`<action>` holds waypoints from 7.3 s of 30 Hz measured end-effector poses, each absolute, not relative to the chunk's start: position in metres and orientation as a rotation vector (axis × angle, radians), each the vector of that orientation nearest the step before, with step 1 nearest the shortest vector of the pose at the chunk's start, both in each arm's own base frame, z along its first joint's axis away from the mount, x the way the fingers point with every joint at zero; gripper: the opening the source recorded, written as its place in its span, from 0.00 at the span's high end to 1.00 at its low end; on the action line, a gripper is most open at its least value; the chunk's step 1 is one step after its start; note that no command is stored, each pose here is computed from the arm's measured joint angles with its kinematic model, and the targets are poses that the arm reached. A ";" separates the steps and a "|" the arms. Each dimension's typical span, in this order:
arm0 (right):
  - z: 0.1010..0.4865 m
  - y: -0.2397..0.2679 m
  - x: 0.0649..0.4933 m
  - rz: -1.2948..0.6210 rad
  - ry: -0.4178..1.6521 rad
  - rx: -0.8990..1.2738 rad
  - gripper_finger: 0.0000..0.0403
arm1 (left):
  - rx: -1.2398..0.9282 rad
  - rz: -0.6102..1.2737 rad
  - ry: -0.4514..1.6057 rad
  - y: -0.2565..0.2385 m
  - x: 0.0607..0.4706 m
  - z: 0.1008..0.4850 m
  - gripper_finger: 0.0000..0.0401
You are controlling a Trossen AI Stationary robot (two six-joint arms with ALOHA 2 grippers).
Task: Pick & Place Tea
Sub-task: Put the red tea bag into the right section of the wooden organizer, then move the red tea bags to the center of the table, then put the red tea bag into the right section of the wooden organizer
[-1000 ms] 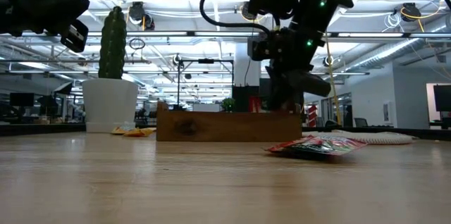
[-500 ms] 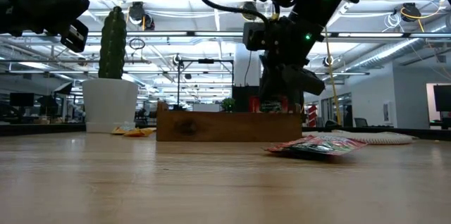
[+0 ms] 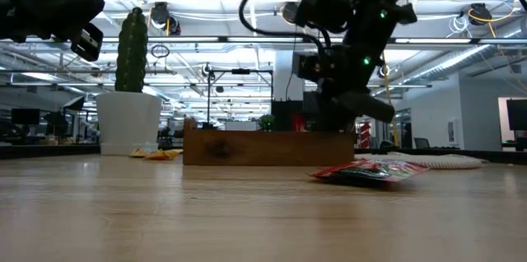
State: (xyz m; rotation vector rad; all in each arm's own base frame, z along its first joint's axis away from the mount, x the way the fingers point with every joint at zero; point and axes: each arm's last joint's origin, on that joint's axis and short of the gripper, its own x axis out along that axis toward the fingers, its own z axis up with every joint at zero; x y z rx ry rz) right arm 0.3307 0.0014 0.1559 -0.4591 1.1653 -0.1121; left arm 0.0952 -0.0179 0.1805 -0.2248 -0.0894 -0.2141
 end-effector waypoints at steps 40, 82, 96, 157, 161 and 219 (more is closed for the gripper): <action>0.185 0.044 0.324 -0.404 0.933 -0.639 1.00 | -0.225 -0.214 -0.090 -0.018 0.095 0.181 0.86; 0.125 0.237 0.117 -0.013 1.501 1.039 1.00 | -0.225 -0.214 -0.090 -0.018 0.095 0.181 0.86; 0.097 0.178 0.164 -0.095 1.071 0.636 1.00 | -0.225 -0.214 -0.090 -0.018 0.095 0.181 0.86; 0.138 0.115 0.349 0.408 1.154 -0.423 0.39 | -0.225 -0.213 -0.089 -0.018 0.095 0.180 0.86; 0.138 0.112 0.350 0.387 1.168 -0.392 0.40 | -0.225 -0.213 -0.090 -0.018 0.095 0.181 0.86; 0.115 0.022 0.267 -0.660 0.320 0.056 0.87 | -0.225 -0.214 -0.091 -0.018 0.095 0.181 0.86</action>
